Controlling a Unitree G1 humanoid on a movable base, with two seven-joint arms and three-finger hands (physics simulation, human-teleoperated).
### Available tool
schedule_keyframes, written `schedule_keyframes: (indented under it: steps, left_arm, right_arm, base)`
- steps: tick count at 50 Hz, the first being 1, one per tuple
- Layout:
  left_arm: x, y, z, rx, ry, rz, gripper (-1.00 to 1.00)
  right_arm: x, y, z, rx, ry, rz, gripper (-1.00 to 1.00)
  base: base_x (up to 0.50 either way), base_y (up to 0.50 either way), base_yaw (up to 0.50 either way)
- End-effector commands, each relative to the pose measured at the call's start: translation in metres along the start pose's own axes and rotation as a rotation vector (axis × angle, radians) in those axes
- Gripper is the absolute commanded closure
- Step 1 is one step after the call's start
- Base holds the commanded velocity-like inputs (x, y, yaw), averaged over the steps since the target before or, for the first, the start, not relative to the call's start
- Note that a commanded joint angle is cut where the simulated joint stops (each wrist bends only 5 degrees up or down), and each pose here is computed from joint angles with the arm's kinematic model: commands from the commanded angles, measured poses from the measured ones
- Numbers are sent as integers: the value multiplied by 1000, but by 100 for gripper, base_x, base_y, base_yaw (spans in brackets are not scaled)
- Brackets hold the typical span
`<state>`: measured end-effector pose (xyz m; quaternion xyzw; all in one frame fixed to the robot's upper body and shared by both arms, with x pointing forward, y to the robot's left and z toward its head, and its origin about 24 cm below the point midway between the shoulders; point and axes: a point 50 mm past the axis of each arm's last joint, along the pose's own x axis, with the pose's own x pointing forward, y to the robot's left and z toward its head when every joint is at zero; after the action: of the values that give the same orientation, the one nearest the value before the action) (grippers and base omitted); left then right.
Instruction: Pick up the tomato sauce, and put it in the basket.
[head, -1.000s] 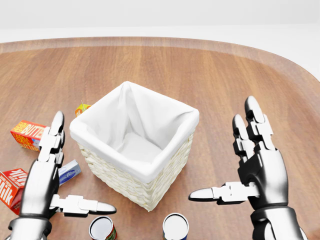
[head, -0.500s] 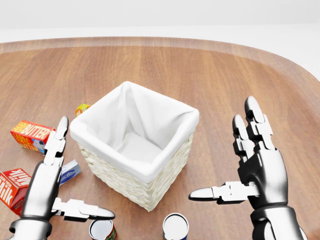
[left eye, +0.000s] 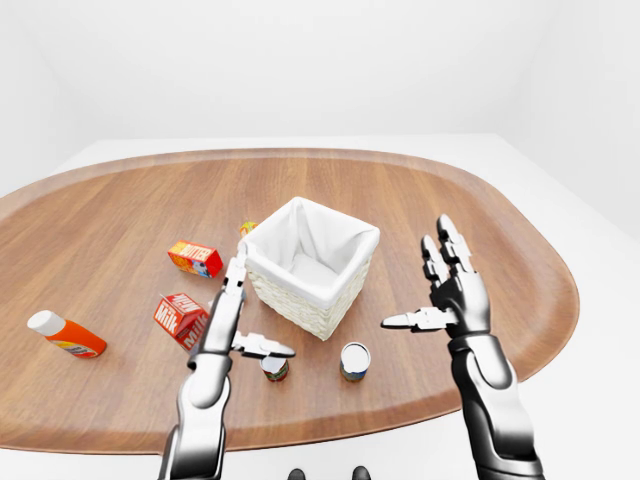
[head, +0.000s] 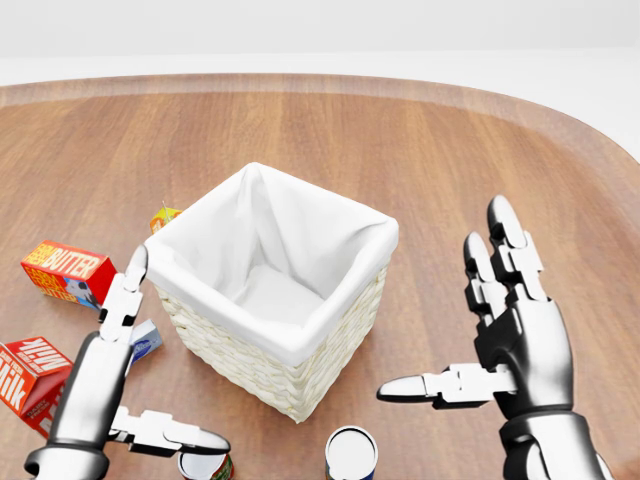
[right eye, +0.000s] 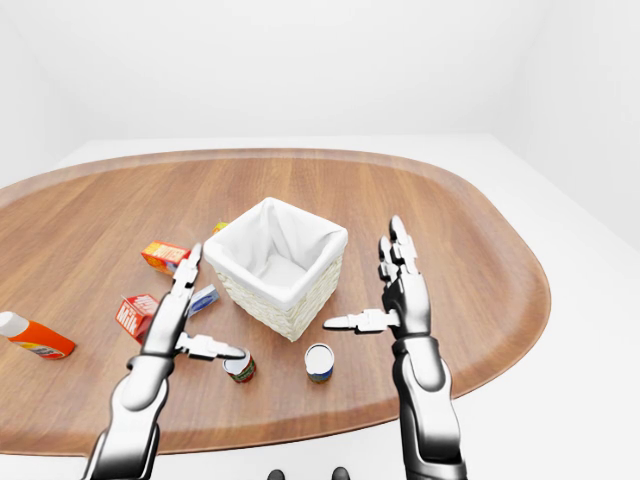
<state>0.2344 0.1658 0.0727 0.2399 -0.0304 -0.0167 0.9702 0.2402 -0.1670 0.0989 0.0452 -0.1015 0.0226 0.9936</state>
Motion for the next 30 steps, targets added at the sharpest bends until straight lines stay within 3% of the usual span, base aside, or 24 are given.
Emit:
schedule_keyframes:
  steps: [1,30]
  left_arm:
    - [-2,-2,-1,30,0,-13,-100]
    - [-9,4,-3,60,-16,11,-100]
  right_arm:
    - [1,0,-2,0,10,-2,-100]
    - [3,-3,-4,0,16,-10,-100]
  base:
    - [0,0,0]
    - [0,0,0]
